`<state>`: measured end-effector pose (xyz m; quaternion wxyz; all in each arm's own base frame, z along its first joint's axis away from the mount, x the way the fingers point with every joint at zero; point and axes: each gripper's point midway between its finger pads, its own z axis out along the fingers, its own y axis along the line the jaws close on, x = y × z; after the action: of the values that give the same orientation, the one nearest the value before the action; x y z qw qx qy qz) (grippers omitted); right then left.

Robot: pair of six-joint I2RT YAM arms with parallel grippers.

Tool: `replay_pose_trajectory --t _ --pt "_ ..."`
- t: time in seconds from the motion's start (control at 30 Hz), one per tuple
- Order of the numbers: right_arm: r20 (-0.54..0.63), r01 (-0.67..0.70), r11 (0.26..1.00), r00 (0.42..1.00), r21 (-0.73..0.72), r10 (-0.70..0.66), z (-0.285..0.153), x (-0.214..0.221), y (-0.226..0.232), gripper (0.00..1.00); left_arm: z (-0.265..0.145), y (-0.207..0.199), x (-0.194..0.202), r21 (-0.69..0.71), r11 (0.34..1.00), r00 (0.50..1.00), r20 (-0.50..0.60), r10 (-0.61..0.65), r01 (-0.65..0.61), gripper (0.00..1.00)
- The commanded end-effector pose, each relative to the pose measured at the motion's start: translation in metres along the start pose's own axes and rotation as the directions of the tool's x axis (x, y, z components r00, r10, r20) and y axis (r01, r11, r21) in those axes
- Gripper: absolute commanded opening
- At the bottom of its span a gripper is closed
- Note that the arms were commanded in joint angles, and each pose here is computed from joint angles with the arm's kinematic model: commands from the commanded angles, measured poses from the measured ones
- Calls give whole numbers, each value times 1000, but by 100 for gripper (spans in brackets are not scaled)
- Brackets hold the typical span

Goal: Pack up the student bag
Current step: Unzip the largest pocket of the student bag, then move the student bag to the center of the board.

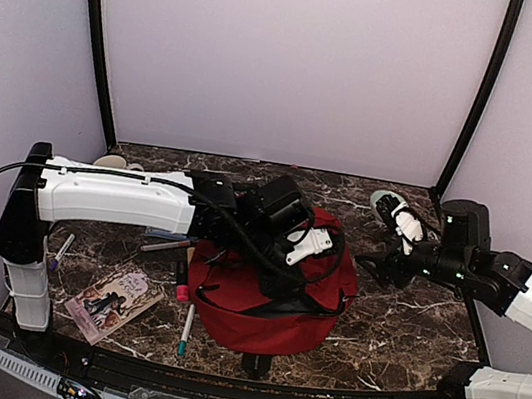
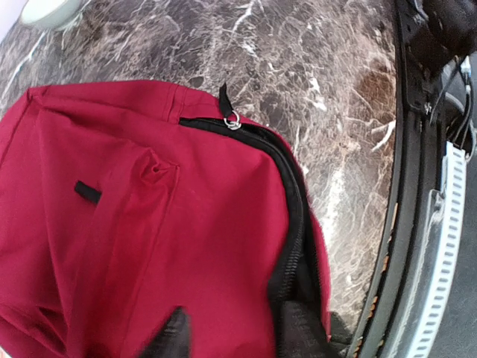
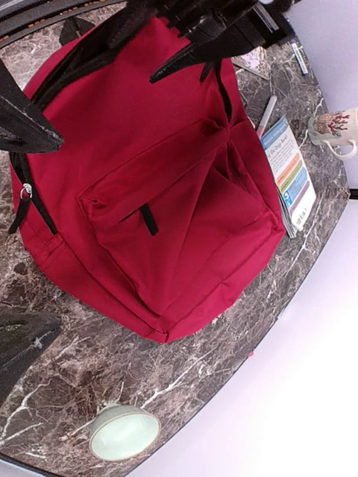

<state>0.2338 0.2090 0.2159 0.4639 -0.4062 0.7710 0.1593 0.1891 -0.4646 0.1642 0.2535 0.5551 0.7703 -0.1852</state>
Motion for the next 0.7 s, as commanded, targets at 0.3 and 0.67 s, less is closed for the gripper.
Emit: replay_pose_trajectory --t 0.3,0.67 --pt "42 -4 992 999 -125 9 17 -19 15 71 -73 65 42 -248 919 945 -32 -325 308 69" --pt "-69 -348 916 927 201 368 82 -16 -49 75 -99 99 142 -417 602 659 -8 -752 681 66"
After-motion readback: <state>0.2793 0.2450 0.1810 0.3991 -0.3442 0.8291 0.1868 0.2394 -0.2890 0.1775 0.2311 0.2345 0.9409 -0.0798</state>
